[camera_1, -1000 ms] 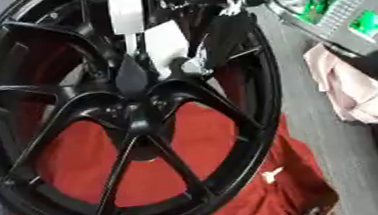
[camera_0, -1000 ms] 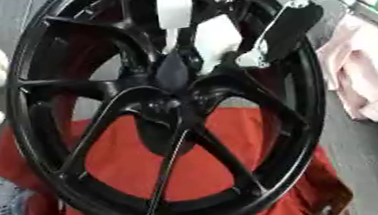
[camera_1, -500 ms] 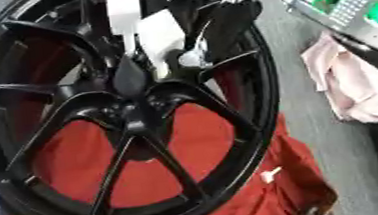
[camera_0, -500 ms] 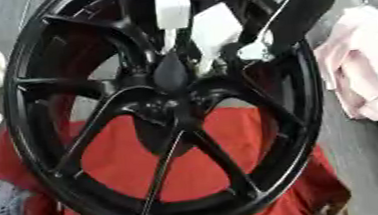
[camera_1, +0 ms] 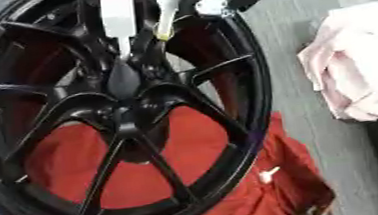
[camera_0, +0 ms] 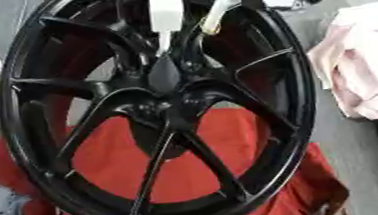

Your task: Pull the pin out of the wheel hub.

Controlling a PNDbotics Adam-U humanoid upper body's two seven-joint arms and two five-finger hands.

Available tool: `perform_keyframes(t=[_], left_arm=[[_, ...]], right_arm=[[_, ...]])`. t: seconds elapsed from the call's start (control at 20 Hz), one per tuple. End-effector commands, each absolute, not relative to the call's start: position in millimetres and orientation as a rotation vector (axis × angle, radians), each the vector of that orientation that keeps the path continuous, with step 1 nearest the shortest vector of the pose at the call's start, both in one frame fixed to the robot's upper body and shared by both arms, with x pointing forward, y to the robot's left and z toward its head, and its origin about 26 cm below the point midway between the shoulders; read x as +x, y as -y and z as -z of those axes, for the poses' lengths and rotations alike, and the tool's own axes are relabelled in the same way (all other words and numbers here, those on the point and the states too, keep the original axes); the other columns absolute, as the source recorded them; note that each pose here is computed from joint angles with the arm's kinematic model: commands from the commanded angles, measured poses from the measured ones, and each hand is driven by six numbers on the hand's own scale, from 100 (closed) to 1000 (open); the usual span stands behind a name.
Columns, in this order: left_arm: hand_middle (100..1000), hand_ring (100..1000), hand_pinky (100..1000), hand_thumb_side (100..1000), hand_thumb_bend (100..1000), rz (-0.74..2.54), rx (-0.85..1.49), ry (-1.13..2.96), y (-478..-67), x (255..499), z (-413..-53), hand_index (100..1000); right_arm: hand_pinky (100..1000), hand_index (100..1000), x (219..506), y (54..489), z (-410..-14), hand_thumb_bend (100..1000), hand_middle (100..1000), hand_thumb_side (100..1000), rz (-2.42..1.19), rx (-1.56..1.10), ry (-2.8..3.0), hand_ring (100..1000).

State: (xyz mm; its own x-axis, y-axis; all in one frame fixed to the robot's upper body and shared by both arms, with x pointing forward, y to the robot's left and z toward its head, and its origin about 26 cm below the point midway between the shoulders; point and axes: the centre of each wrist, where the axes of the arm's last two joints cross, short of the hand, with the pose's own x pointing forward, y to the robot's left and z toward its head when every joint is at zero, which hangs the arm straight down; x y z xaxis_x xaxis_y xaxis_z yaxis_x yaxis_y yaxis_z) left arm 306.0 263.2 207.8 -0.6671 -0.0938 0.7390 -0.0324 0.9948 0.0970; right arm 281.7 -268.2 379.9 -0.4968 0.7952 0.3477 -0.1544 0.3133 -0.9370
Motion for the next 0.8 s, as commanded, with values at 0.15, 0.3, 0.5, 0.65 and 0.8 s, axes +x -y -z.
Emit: perform_keyframes(t=[0.15, 0.3, 0.5, 0.65, 0.8], left_arm=[[623, 701, 840, 810, 100, 0.083, 0.116, 2.334, -267, 303, -216, 844], [623, 701, 841, 807, 100, 0.073, 0.124, 2.337, -268, 303, -216, 844], [624, 701, 841, 806, 100, 0.061, 0.139, 2.339, -270, 302, -216, 844], [624, 701, 842, 804, 100, 0.054, 0.147, 2.341, -271, 302, -216, 843], [624, 701, 842, 802, 100, 0.047, 0.151, 2.343, -271, 302, -217, 843]], right_arm=[[742, 436, 266, 313, -391, 100, 358, 100, -1.119, -0.789, 1.733, 653], [744, 434, 262, 335, -382, 100, 357, 100, -0.969, -0.865, 1.75, 652], [745, 446, 260, 361, -361, 100, 369, 100, -0.777, -0.976, 1.729, 653], [747, 456, 259, 379, -337, 100, 378, 100, -0.649, -1.082, 1.669, 658], [750, 468, 259, 400, -315, 100, 390, 100, -0.518, -1.162, 1.605, 663]])
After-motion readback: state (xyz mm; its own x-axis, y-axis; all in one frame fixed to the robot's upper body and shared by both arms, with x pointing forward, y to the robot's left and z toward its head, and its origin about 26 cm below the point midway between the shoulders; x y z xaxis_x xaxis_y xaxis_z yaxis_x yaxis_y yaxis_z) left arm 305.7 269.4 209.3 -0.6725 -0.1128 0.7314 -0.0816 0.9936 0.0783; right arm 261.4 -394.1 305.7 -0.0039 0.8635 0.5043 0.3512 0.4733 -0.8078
